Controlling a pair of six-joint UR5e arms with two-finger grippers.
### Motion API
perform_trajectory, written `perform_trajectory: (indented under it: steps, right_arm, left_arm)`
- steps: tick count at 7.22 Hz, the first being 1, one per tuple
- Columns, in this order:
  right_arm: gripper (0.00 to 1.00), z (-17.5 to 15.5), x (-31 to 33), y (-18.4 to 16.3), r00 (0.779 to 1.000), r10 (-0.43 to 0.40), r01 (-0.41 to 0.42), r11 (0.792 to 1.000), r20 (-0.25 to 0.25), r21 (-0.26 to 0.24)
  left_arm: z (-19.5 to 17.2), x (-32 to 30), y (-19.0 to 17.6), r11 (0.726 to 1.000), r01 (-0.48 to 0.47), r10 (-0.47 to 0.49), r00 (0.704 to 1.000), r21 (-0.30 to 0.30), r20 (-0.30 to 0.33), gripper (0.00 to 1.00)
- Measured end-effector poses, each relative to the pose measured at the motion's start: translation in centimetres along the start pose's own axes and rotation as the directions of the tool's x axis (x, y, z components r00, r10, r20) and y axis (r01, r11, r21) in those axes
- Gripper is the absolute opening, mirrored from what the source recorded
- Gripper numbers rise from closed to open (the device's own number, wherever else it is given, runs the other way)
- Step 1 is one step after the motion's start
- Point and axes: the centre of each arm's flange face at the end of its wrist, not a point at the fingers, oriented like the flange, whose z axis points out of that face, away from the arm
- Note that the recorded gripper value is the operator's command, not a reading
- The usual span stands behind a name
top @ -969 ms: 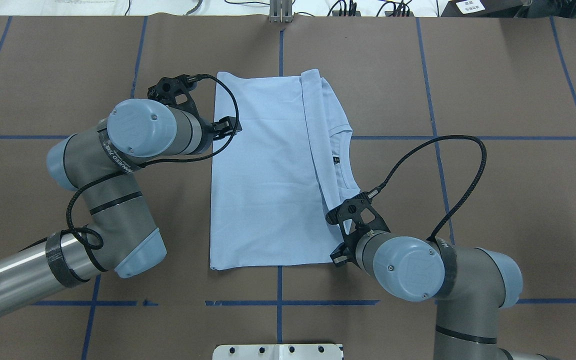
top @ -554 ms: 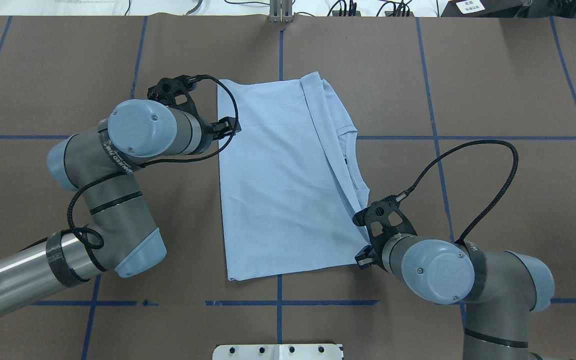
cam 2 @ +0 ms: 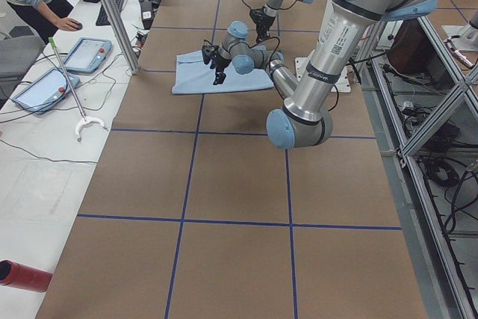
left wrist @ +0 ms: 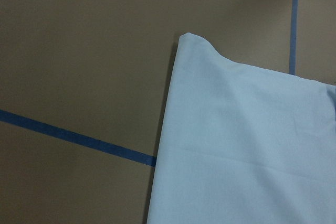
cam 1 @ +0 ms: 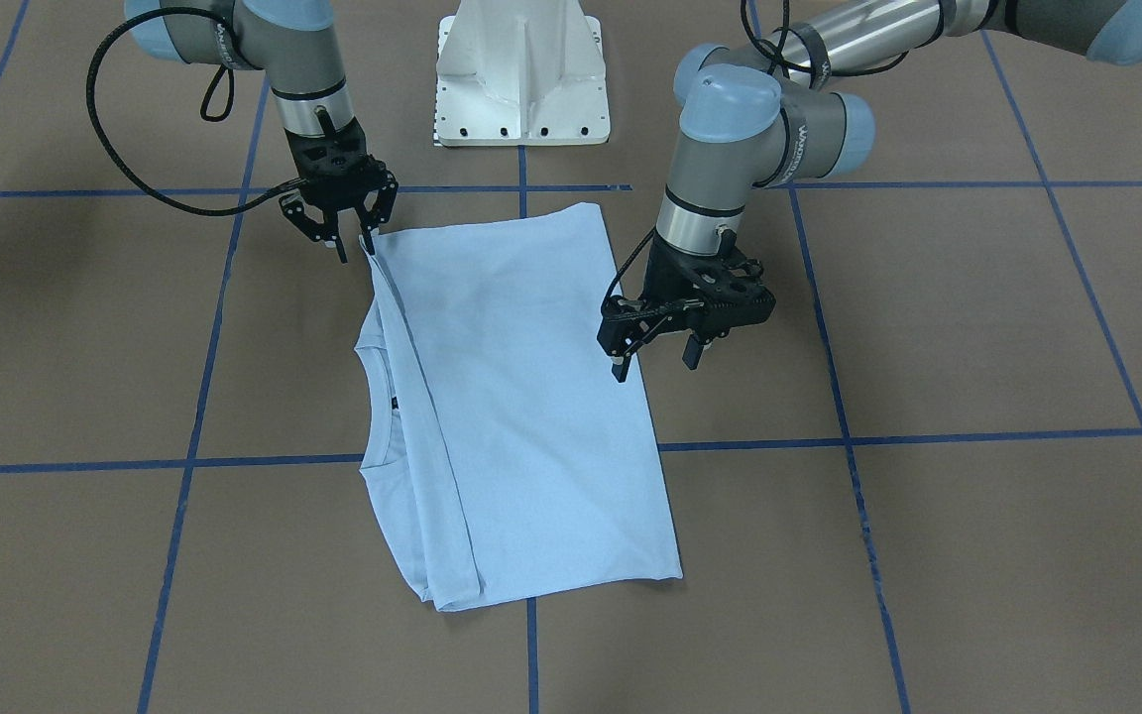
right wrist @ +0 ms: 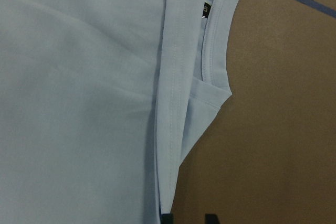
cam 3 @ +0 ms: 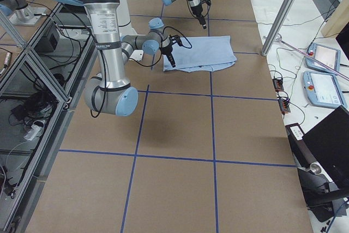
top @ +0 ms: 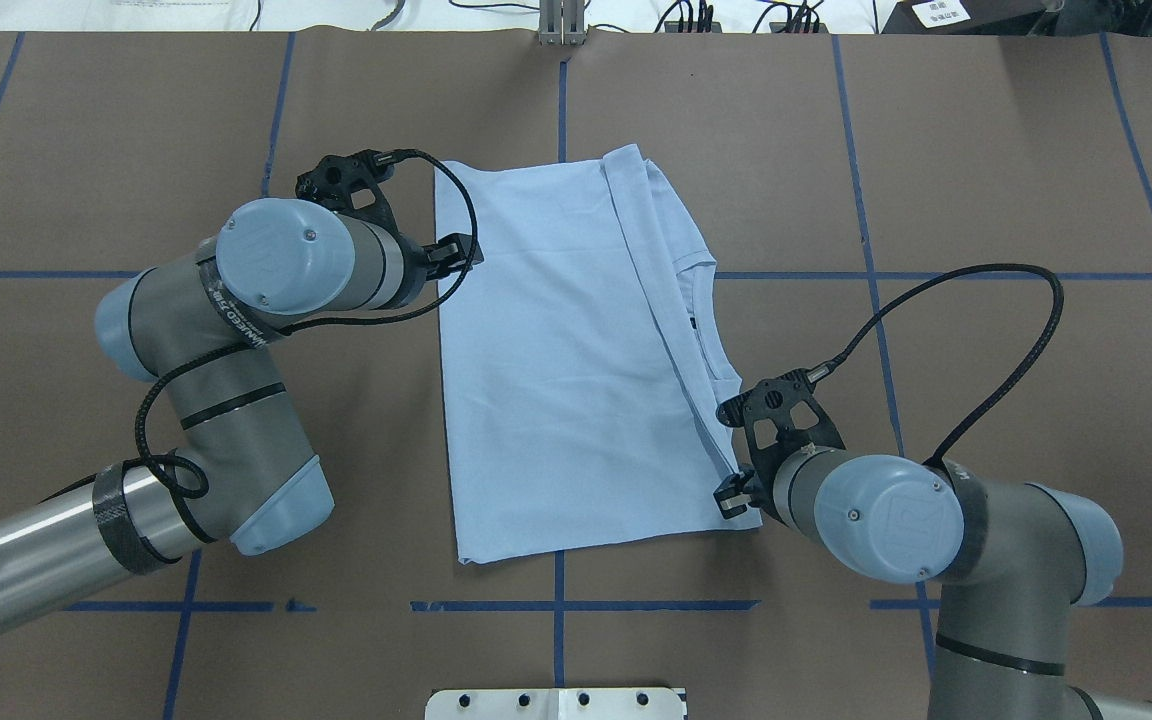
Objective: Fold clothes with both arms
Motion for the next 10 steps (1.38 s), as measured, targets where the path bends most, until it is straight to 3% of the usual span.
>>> perform_trajectory:
  steps: [3, 7, 10]
  right_arm:
    - [1.00, 0.1, -4.5, -7.1, 0.997, -0.025, 0.020, 0.998, -0.076, -0.066]
    - [1.00, 4.5, -3.8, -8.7, 0.980, -0.128, 0.107, 0.985, -0.153, -0.138]
    - [1.00, 6.2, -3.2, -8.4, 0.974, -0.146, 0.117, 0.978, -0.171, -0.172]
  left_arm:
    - [0.0, -0.1, 0.0, 1.000, 0.000, 0.000, 1.000, 0.000, 0.000, 1.00]
    - [0.0, 0.0, 0.0, 1.000, 0.001, -0.001, 1.000, 0.000, -0.003, 1.00]
    - [0.0, 0.1, 0.1, 1.000, 0.001, -0.001, 1.000, -0.001, -0.004, 1.00]
